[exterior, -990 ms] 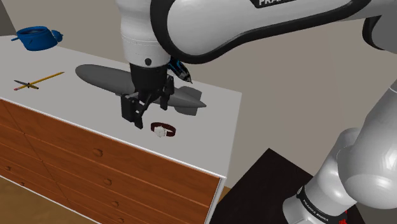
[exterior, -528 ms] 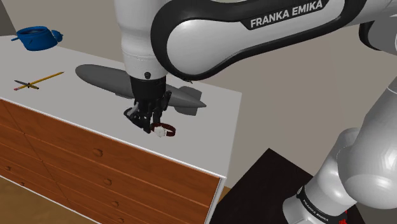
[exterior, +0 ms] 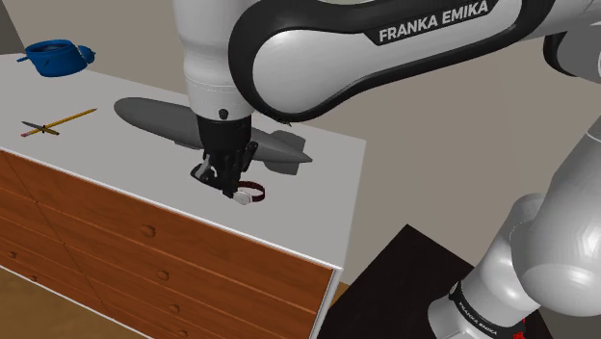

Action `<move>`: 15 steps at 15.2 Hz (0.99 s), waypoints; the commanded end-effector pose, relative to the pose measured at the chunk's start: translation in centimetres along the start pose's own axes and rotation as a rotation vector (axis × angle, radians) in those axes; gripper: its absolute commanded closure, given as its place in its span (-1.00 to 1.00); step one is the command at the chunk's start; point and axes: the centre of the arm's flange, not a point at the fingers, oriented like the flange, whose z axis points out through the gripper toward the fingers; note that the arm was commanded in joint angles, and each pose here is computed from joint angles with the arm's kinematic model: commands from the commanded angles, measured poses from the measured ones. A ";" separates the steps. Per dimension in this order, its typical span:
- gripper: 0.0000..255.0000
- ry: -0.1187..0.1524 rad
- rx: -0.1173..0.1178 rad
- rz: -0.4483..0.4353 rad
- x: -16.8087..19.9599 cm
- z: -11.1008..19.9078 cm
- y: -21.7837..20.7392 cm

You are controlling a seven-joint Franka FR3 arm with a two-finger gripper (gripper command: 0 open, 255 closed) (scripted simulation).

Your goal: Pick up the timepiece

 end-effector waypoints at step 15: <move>1.00 -0.001 0.000 0.000 0.6 -7.8 0.8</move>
